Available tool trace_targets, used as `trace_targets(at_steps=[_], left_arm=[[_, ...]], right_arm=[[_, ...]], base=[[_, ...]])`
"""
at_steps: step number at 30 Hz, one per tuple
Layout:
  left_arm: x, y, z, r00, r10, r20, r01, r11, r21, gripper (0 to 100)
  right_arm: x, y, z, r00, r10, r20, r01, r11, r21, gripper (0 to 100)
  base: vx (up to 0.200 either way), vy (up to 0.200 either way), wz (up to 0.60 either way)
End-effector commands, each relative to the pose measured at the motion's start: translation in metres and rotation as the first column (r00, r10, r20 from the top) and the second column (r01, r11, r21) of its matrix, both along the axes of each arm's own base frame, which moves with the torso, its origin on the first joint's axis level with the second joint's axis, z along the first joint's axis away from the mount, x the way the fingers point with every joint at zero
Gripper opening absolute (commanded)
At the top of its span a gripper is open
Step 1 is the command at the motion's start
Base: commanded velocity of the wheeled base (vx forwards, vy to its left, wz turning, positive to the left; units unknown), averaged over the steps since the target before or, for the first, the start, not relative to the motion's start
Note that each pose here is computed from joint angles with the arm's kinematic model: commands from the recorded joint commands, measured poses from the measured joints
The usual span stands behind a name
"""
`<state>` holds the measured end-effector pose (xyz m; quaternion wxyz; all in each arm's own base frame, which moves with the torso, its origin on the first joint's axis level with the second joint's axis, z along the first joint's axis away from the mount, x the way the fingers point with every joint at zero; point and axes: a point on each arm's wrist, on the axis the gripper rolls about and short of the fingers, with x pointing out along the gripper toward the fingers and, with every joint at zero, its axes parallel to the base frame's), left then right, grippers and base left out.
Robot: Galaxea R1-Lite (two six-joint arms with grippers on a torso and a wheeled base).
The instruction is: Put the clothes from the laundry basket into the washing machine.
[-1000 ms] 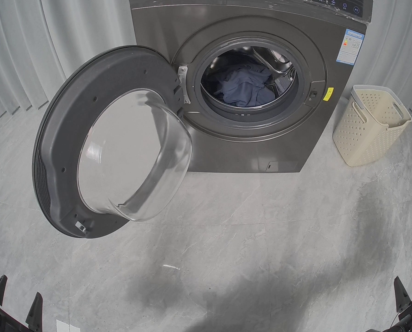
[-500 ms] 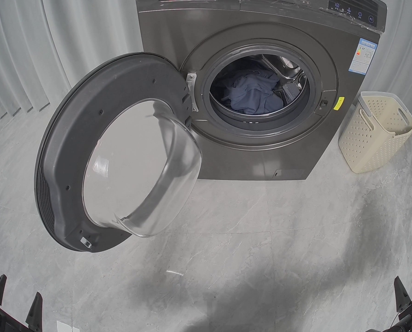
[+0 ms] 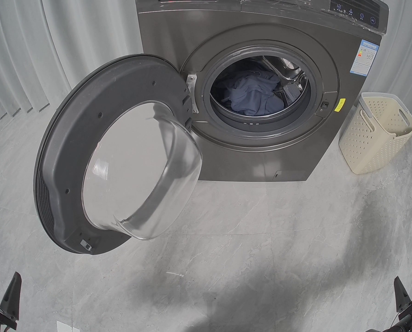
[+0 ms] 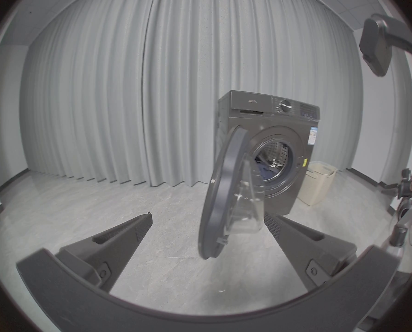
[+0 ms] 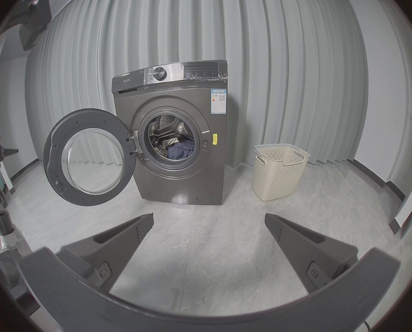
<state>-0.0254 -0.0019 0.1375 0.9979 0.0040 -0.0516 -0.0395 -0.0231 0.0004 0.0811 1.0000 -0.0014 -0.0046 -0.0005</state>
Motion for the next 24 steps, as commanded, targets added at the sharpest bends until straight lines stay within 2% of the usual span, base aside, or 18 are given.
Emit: trace_targets(at_steps=[1, 7, 12, 16, 17, 18, 19, 22, 23, 24], left_arm=[[0.049, -0.004, 0.049, 0.974, -0.169, -0.152, 0.167, 0.986, -0.021, 100], [0.093, -0.006, 0.067, 0.946, -0.262, -0.192, 0.258, 0.965, -0.043, 100], [0.121, -0.006, 0.08, 0.942, -0.279, -0.187, 0.276, 0.96, -0.042, 100], [0.131, -0.007, 0.084, 0.938, -0.289, -0.193, 0.286, 0.957, -0.042, 100], [0.135, -0.013, 0.086, 0.919, -0.341, -0.198, 0.338, 0.94, -0.047, 100], [0.135, -0.013, 0.086, 0.919, -0.341, -0.198, 0.338, 0.94, -0.047, 100], [0.137, -0.019, 0.086, 0.9, -0.385, -0.203, 0.384, 0.922, -0.05, 100], [0.139, -0.027, 0.086, 0.871, -0.443, -0.214, 0.44, 0.896, -0.063, 100], [0.138, -0.03, 0.087, 0.859, -0.467, -0.209, 0.463, 0.884, -0.069, 100], [0.137, -0.034, 0.089, 0.843, -0.501, -0.198, 0.496, 0.865, -0.076, 100]], right_arm=[[0.001, 0.0, -0.005, 1.0, 0.001, -0.015, -0.001, 1.0, -0.002, 100], [0.001, 0.0, -0.005, 1.0, 0.001, -0.015, -0.001, 1.0, 0.0, 100], [0.001, 0.0, -0.005, 1.0, 0.001, -0.015, -0.001, 1.0, 0.0, 100], [0.001, 0.0, -0.005, 1.0, 0.001, -0.015, -0.001, 1.0, 0.0, 100], [0.001, 0.0, -0.005, 1.0, 0.001, -0.015, -0.001, 1.0, 0.0, 100], [0.001, 0.0, -0.005, 1.0, 0.001, -0.015, -0.001, 1.0, 0.0, 100], [0.001, 0.0, -0.005, 1.0, 0.001, -0.015, -0.001, 1.0, 0.0, 100], [0.001, 0.0, -0.005, 1.0, 0.0, -0.017, 0.0, 1.0, 0.001, 100], [0.001, 0.0, -0.005, 1.0, 0.0, -0.017, 0.0, 1.0, 0.001, 100], [0.001, 0.0, -0.005, 1.0, 0.0, -0.017, 0.0, 1.0, 0.0, 100]], base=[[0.0, 0.0, 0.0], [0.0, 0.0, 0.0], [0.0, 0.0, 0.0], [0.0, 0.0, 0.0], [0.0, 0.0, 0.0], [0.0, 0.0, 0.0], [0.0, 0.0, 0.0], [0.0, 0.0, 0.0], [0.0, 0.0, 0.0], [0.0, 0.0, 0.0]])
